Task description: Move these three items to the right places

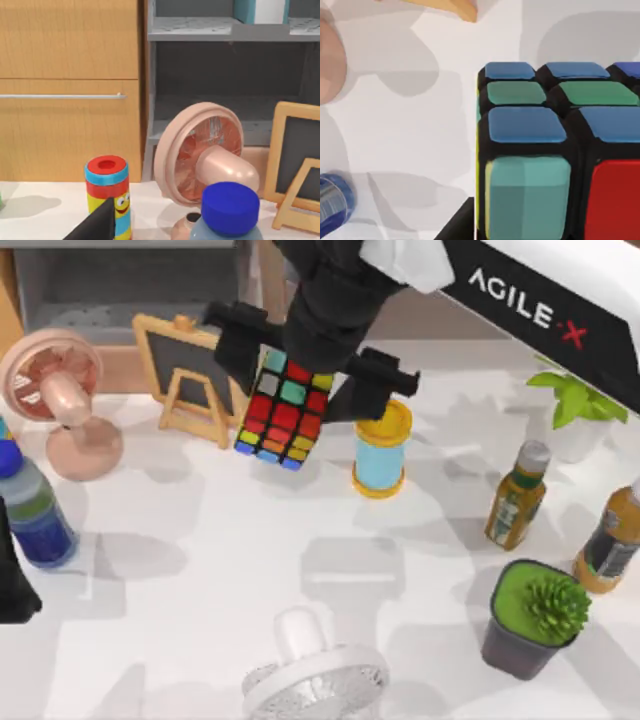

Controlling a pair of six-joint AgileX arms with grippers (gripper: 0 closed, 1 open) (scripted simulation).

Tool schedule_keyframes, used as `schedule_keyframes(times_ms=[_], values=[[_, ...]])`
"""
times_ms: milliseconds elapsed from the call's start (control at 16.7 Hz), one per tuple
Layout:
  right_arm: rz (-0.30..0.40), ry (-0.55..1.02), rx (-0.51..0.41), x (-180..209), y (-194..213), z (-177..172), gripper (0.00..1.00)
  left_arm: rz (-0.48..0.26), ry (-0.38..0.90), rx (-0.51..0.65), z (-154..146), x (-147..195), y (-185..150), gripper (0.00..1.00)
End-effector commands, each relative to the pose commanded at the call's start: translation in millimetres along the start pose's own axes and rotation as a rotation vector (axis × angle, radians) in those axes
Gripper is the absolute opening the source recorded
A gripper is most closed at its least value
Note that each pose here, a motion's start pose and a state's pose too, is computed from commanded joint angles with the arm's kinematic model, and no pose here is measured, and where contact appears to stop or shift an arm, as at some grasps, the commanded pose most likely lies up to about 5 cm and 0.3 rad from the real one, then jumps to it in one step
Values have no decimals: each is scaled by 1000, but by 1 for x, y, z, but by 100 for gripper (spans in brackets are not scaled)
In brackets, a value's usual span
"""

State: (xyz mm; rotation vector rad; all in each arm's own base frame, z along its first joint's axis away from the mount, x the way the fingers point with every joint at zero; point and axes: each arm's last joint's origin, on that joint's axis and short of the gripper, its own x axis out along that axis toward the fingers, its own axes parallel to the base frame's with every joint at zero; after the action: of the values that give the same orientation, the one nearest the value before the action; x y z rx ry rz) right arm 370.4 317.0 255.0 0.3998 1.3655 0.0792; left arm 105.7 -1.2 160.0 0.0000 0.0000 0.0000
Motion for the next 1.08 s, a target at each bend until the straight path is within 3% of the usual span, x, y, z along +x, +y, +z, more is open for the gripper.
schedule_keyframes(times_ms=[300, 480, 660, 840, 1080], values=[[380, -423, -101, -133, -58, 63, 0, 0, 0, 0, 0, 0, 0, 100], [487, -782, -198, -215, -114, 81, 0, 0, 0, 0, 0, 0, 0, 100], [421, -1102, -286, -264, -179, 88, 0, 0, 0, 0, 0, 0, 0, 100], [238, -1301, -349, -278, -243, 92, 0, 0, 0, 0, 0, 0, 0, 100], [-11, -1373, -386, -264, -313, 95, 0, 0, 0, 0, 0, 0, 0, 100]])
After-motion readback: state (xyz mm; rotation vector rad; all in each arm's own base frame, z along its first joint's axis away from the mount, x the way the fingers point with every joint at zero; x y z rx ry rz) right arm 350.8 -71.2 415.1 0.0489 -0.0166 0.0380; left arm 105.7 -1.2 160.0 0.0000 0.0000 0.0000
